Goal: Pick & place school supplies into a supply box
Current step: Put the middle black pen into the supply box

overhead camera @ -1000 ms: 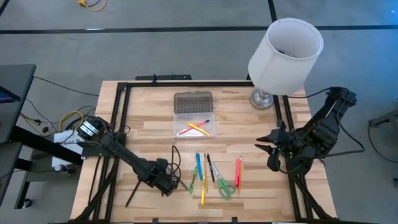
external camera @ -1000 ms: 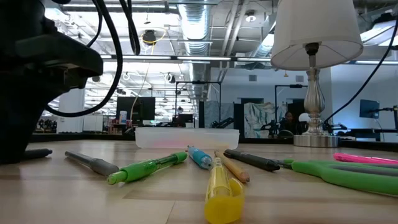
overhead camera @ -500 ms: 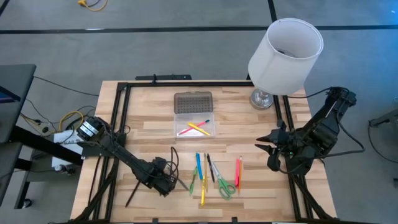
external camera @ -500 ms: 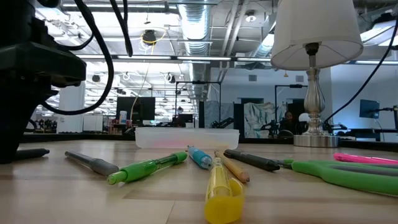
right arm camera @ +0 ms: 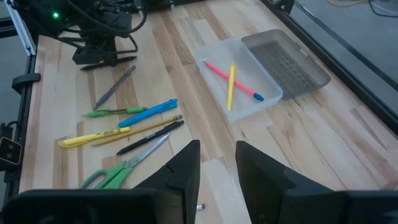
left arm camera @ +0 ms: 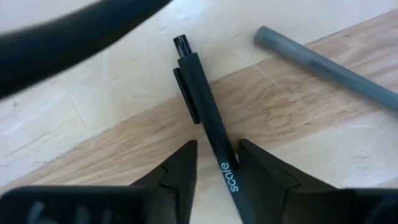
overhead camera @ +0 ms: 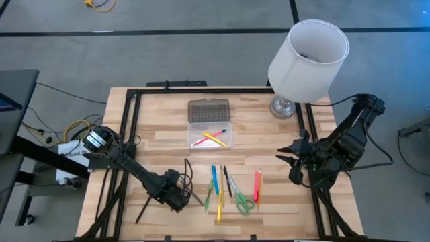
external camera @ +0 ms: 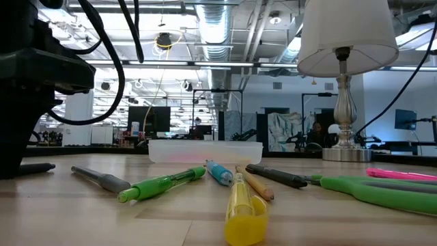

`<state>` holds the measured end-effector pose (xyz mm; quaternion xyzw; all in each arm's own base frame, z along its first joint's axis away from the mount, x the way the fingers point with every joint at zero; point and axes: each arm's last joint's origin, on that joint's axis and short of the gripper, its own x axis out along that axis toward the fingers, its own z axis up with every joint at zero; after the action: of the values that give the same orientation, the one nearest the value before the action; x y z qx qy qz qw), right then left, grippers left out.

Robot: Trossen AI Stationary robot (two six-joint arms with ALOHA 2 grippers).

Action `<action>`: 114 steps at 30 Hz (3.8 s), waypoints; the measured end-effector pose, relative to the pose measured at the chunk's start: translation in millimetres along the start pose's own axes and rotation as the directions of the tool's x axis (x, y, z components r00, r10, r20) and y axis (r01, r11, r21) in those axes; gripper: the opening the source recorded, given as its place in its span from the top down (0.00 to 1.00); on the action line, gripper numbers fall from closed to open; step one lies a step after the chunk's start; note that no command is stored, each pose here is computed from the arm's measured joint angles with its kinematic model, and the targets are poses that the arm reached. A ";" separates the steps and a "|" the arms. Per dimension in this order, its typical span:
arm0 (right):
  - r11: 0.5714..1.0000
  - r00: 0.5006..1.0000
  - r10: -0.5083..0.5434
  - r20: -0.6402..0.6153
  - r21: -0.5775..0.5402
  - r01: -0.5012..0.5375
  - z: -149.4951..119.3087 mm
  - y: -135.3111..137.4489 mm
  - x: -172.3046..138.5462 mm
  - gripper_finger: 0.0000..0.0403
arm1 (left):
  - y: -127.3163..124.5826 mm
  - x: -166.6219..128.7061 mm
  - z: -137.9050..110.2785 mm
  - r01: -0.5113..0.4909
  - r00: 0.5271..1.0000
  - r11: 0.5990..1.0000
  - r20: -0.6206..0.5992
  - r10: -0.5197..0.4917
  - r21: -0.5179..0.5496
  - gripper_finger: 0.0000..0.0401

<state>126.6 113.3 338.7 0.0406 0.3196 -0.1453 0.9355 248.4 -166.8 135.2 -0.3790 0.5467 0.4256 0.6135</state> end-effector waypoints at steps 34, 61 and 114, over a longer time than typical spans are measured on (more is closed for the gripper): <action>1.000 1.000 -0.001 0.003 -0.007 0.001 0.1 0.0 0.0 0.76 | 0.3 0.3 0.7 -0.004 1.000 1.000 0.003 0.004 -0.001 0.86; 1.000 1.000 0.001 0.004 -0.004 -0.001 0.4 0.3 0.0 0.76 | -0.5 0.3 0.5 0.003 1.000 1.000 0.001 -0.003 0.024 0.87; 1.000 0.999 -0.018 0.050 0.018 0.017 1.7 18.1 10.1 0.76 | -60.8 -113.6 226.7 -0.139 0.840 0.804 0.499 -0.213 0.578 0.93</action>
<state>140.5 127.8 333.6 0.0422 0.2951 -0.1574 0.9415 379.7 10.6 274.1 -0.0435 0.4480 0.3097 0.8375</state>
